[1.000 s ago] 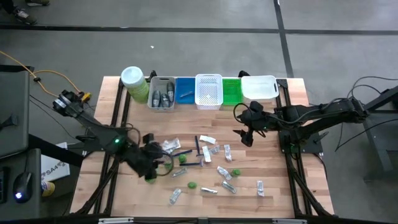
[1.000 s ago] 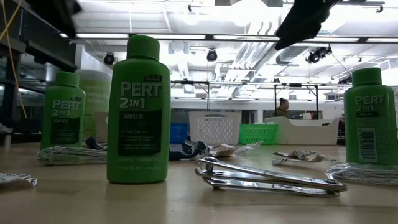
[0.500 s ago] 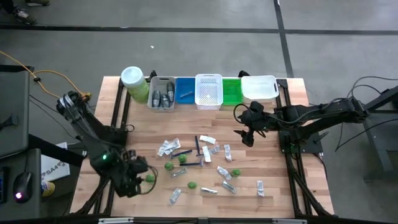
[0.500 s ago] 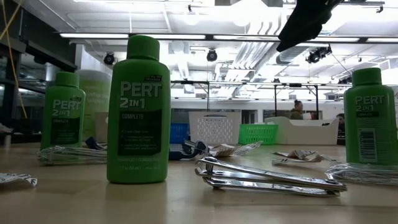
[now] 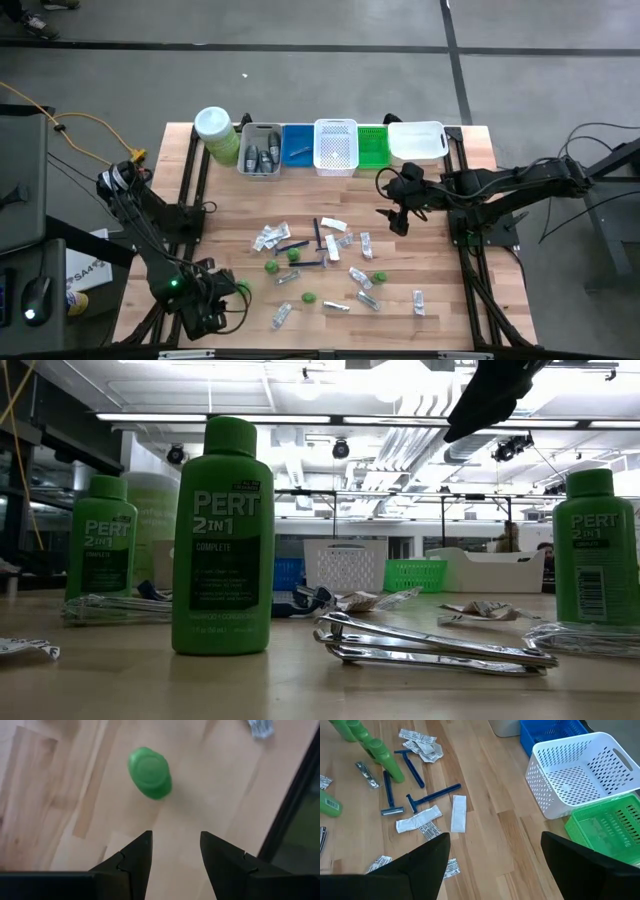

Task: Pick & Place Travel size toiletries
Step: Put the green shampoo into the right white bin

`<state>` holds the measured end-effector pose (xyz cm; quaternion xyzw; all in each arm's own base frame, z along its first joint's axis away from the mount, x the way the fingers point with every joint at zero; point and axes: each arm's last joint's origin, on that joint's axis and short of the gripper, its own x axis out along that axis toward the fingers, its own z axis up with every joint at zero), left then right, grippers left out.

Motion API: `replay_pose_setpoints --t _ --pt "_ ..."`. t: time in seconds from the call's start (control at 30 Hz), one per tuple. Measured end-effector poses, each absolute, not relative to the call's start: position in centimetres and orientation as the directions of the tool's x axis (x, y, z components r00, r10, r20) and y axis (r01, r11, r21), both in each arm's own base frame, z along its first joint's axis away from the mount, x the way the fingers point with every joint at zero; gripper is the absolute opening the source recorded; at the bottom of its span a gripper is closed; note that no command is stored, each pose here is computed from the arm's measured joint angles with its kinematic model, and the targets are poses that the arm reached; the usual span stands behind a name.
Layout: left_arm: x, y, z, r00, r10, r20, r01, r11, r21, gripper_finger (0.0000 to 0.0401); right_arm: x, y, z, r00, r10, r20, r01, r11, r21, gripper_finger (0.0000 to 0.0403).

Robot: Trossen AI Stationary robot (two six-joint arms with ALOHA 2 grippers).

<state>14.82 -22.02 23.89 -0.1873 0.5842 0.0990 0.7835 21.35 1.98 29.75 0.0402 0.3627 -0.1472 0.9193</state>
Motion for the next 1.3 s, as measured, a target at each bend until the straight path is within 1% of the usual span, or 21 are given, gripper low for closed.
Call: replay_pose_setpoints --t 0.13,0.27,0.37,0.47,0.53,0.67,0.87,1.07,1.3 --pt "14.8 -21.7 23.8 0.329 0.002 -0.944 -0.438 0.886 -0.15 0.0187 21.4 2.0 29.8 0.694 -0.241 -0.679 0.301 0.953 -0.032 0.0306" --pt "14.7 -21.9 23.6 0.342 0.024 -0.939 -0.46 0.876 -0.145 0.023 21.4 2.0 29.7 0.693 -0.239 -0.68 0.305 0.952 -0.023 0.0306" --pt "14.4 -22.7 22.7 0.338 0.046 -0.94 -0.453 0.883 -0.12 0.026 21.3 2.0 29.7 0.688 -0.239 -0.685 0.306 0.952 -0.025 0.0306" --pt "13.9 -23.7 21.4 0.334 0.085 -0.939 -0.464 0.881 -0.086 0.0275 21.3 2.0 29.6 0.684 -0.24 -0.689 0.305 0.952 -0.028 0.0306" --pt "13.6 -24.3 20.8 0.367 0.118 -0.923 -0.483 0.872 -0.081 0.0277 21.3 2.0 29.7 0.684 -0.24 -0.689 0.305 0.952 -0.028 0.0306" --pt "13.1 -25.6 19.2 0.471 0.184 -0.863 -0.488 0.869 -0.081 0.0276 21.3 2.0 29.7 0.684 -0.242 -0.689 0.302 0.953 -0.034 0.0306" --pt "12.2 -27.0 16.3 0.458 0.241 -0.856 -0.513 0.858 -0.032 0.0275 21.3 2.0 29.7 0.684 -0.243 -0.688 0.303 0.952 -0.035 0.0306" --pt "12.1 -27.6 13.9 0.514 0.322 -0.795 -0.559 0.829 -0.026 0.0275 21.3 2.0 29.7 0.686 -0.243 -0.686 0.303 0.952 -0.034 0.0306" --pt "12.5 -28.0 11.5 0.565 0.379 -0.733 -0.561 0.828 -0.005 0.0275 21.3 2.0 29.7 0.69 -0.242 -0.682 0.303 0.952 -0.032 0.0306"
